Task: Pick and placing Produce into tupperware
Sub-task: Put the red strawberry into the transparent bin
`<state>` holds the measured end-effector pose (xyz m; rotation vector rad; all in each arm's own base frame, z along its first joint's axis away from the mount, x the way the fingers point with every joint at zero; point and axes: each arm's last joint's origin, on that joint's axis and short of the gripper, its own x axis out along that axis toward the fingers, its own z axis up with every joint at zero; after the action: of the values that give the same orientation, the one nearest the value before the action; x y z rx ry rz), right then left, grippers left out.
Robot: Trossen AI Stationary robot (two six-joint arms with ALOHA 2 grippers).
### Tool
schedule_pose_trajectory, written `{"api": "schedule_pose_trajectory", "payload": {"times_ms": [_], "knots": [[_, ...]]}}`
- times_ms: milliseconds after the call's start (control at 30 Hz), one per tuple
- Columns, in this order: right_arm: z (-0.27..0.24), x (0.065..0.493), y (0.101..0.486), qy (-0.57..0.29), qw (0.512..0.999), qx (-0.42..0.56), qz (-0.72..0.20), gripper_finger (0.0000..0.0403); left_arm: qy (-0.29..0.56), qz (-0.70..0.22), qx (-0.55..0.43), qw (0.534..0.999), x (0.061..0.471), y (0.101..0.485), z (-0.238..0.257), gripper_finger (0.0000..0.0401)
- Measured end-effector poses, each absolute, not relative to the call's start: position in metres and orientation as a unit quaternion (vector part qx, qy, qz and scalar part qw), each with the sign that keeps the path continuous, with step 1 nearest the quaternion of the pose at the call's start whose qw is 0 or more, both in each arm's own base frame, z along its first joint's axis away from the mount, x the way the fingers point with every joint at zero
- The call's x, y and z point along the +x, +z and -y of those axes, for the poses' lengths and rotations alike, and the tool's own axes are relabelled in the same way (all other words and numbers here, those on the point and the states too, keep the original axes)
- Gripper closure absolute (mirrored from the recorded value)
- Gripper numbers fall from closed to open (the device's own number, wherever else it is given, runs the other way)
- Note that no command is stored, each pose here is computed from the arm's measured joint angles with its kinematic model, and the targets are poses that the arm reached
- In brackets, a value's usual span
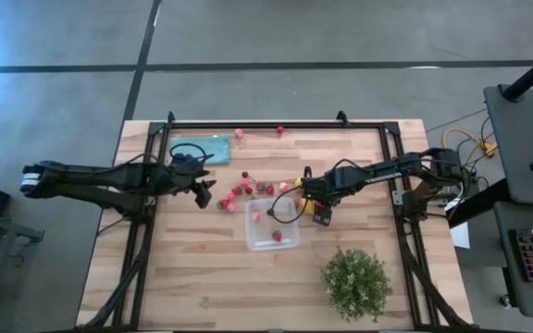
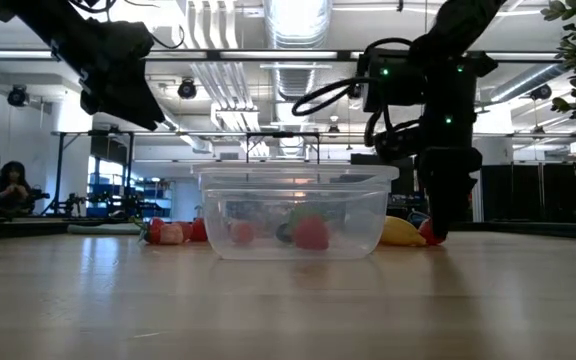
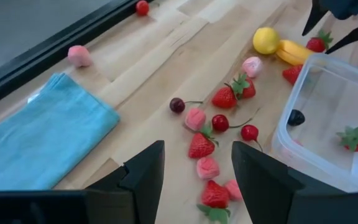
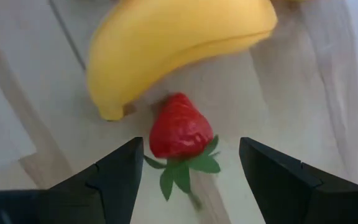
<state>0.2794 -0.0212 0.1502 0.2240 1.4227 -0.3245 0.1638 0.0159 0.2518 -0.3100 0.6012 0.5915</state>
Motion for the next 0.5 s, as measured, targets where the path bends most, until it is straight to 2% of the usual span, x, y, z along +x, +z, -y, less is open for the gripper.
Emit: {"api": "schedule_pose_trajectory", "payload": {"times_ms": [300,500], "knots": [[0.0228,0.2838,0.1495,-0.167,0.759,0.089,-0.623,0.0147,0.288,-0.303,-0.145,0.897,0.1678,0.248,-0.0166,0.0228],[0.0223,0.2801,0.1455,-0.168,0.753,0.089,-0.63,0.018,0.287,-0.303,-0.146,0.897,0.1678,0.2479,-0.0165,0.0228]]}}
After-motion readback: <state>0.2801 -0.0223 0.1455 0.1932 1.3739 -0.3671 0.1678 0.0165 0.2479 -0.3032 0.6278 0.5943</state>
